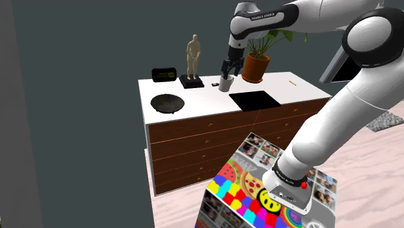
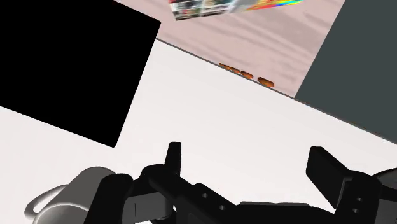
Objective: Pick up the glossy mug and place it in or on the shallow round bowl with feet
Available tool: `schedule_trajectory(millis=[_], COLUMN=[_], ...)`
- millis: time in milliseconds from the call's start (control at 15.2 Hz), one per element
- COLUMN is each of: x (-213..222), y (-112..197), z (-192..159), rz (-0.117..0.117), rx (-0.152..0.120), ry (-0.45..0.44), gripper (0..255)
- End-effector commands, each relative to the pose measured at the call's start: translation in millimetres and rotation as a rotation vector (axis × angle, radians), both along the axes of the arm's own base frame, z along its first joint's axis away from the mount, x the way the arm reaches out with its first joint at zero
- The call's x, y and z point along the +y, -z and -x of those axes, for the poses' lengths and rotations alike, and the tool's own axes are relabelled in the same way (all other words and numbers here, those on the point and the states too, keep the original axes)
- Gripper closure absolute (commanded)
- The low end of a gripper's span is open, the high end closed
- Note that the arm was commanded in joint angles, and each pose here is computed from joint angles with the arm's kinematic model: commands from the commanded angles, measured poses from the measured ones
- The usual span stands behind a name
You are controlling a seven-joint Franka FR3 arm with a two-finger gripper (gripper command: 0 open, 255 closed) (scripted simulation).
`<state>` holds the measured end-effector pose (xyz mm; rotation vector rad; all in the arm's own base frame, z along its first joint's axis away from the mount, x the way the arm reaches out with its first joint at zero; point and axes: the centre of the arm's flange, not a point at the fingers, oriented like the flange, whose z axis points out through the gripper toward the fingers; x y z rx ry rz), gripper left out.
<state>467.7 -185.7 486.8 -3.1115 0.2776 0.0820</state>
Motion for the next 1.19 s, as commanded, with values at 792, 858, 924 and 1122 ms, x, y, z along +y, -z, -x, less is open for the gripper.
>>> schedule_trajectory(millis=[792,858,924,1122], x=[-126.0,-135.3,-144.6,-157.5], y=[78.7,84.1,89.4,101.8], z=[-104.3,-111.4,-118.6,-127.9], rz=[0.045,0.048,0.051,0.055], rx=[0.002,0.003,0.003,0.003], ry=[0.033,0.036,0.038,0.041], gripper=[0,0,0,0])
